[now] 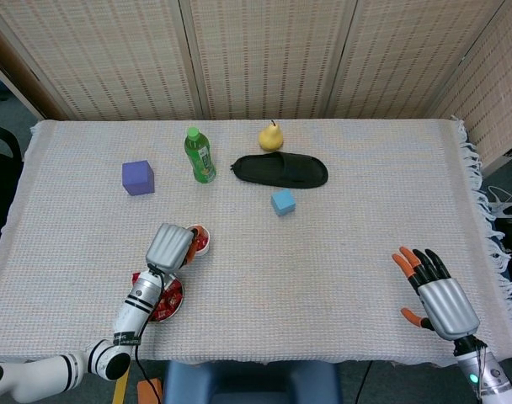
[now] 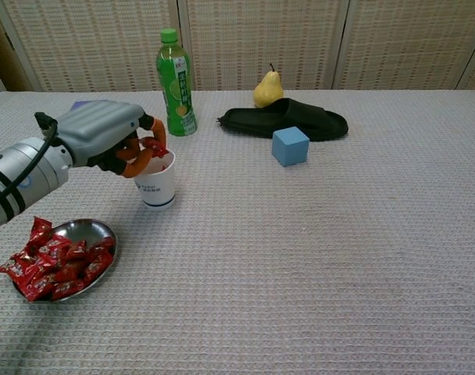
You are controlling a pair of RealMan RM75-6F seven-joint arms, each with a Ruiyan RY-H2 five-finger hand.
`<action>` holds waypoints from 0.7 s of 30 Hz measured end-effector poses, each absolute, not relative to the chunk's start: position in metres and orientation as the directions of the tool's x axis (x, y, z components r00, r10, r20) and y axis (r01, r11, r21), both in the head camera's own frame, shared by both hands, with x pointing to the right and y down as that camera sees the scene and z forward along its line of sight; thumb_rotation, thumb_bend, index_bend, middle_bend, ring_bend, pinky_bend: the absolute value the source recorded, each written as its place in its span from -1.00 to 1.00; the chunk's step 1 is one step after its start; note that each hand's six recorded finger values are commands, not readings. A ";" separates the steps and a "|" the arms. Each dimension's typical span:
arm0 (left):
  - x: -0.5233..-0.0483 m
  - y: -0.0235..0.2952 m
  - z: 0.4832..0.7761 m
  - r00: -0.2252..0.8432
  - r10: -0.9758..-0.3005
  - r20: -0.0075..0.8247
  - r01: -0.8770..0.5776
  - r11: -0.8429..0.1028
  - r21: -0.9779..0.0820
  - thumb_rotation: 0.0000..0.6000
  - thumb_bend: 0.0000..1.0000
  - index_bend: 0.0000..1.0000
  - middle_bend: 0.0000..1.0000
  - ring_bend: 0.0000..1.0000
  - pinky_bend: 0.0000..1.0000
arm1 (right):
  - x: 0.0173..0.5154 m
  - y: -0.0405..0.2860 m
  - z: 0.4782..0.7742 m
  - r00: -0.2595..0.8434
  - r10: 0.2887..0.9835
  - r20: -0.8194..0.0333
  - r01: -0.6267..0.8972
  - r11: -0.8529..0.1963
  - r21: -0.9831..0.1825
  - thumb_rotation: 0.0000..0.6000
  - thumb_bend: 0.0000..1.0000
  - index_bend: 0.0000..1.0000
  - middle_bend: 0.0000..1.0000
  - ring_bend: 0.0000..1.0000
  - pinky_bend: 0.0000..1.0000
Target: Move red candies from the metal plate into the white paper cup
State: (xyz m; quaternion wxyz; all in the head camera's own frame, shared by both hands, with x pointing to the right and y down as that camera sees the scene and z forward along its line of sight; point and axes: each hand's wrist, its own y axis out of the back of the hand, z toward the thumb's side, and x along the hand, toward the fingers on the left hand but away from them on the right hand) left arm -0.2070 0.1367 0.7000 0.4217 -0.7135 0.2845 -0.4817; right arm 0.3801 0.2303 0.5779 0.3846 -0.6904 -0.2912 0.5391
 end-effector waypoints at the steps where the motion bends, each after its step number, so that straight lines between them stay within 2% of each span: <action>1: -0.208 0.137 0.701 0.371 -0.813 0.449 0.002 -0.483 -0.875 1.00 0.00 -0.22 1.00 1.00 1.00 | 0.380 0.230 0.578 0.249 0.817 -0.520 -0.013 -0.534 -0.845 1.00 -0.81 -1.00 -1.00 -1.00 -1.00; 12: -0.211 0.137 0.699 0.369 -0.817 0.443 0.001 -0.476 -0.879 1.00 -0.04 -0.40 1.00 1.00 1.00 | 0.380 0.231 0.577 0.251 0.816 -0.520 -0.015 -0.534 -0.845 1.00 -0.81 -1.00 -1.00 -1.00 -1.00; 21: -0.230 0.159 0.668 0.404 -0.817 0.411 -0.073 -0.476 -0.876 1.00 -0.16 -0.52 1.00 1.00 1.00 | 0.378 0.233 0.577 0.260 0.811 -0.525 -0.016 -0.539 -0.842 1.00 -0.81 -1.00 -1.00 -1.00 -1.00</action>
